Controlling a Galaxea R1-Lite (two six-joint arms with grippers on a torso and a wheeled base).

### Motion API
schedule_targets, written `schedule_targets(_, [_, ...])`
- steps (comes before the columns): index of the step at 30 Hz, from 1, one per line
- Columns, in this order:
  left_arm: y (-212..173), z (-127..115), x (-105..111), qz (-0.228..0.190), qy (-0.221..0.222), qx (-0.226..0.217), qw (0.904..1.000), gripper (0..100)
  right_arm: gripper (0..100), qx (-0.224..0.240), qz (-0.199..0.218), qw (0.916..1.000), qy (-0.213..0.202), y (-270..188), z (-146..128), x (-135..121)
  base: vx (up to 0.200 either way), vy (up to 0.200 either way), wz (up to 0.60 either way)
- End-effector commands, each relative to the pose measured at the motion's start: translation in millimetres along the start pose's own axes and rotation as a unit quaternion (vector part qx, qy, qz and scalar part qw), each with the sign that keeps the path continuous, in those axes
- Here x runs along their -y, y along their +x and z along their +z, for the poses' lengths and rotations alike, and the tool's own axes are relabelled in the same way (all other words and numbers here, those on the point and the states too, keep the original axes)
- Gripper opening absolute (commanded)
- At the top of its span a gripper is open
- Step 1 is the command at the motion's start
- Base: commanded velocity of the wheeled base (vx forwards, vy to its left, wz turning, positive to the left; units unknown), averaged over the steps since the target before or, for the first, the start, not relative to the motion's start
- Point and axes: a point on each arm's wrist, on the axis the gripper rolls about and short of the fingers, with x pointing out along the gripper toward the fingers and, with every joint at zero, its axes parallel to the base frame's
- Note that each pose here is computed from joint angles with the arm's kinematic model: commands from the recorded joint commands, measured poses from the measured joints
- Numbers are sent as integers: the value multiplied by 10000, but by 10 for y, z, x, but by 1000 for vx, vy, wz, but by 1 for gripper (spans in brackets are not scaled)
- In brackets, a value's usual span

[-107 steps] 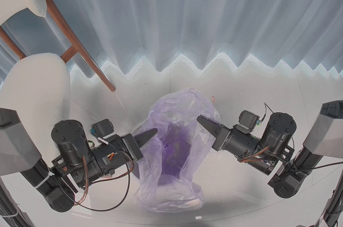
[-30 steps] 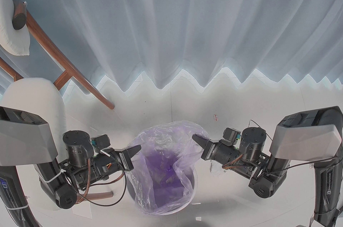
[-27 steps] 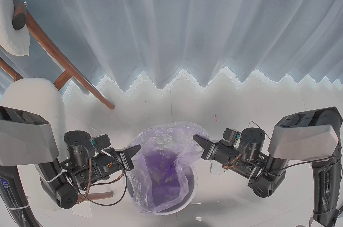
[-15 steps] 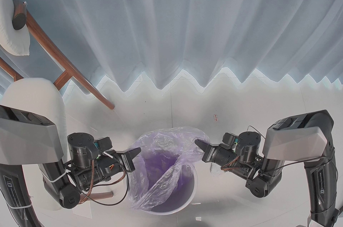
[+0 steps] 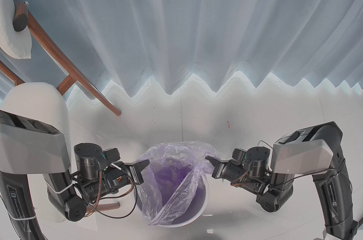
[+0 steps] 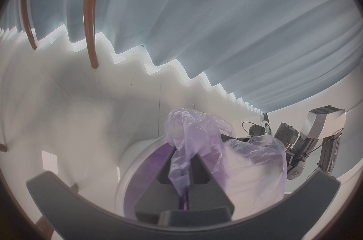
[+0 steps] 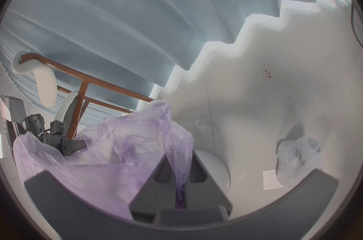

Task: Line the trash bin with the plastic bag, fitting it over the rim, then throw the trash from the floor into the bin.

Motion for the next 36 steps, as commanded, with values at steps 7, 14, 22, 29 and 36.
schedule_targets(7, [45, -57, -25, 144, -8, -44, 9999, 0, 0, -8, -85, 10000, 10, 26, -86, 39, 0, 0, 0])
schedule_targets(14, [42, -40, -42, 168, -19, -12, 9999, 0, 100, 73, -72, 9999, 9, -65, 7, -52, 0, 0, 0])
schedule_targets(22, [-4, -65, -52, 334, 474, -35, 9983, 0, 100, 738, 614, 9944, 436, -680, 736, -513, 0, 0, 0])
schedule_targets(29, [14, -37, -31, 610, 537, 178, 9965, 0, 100, 92, 957, 9953, 82, -997, 679, -840, 0, 0, 0])
schedule_targets(36, [-9, -61, 64, 582, 616, 191, 9962, 0, 100, -90, 1239, 9917, 337, -1143, 715, -1097, 0, 0, 0])
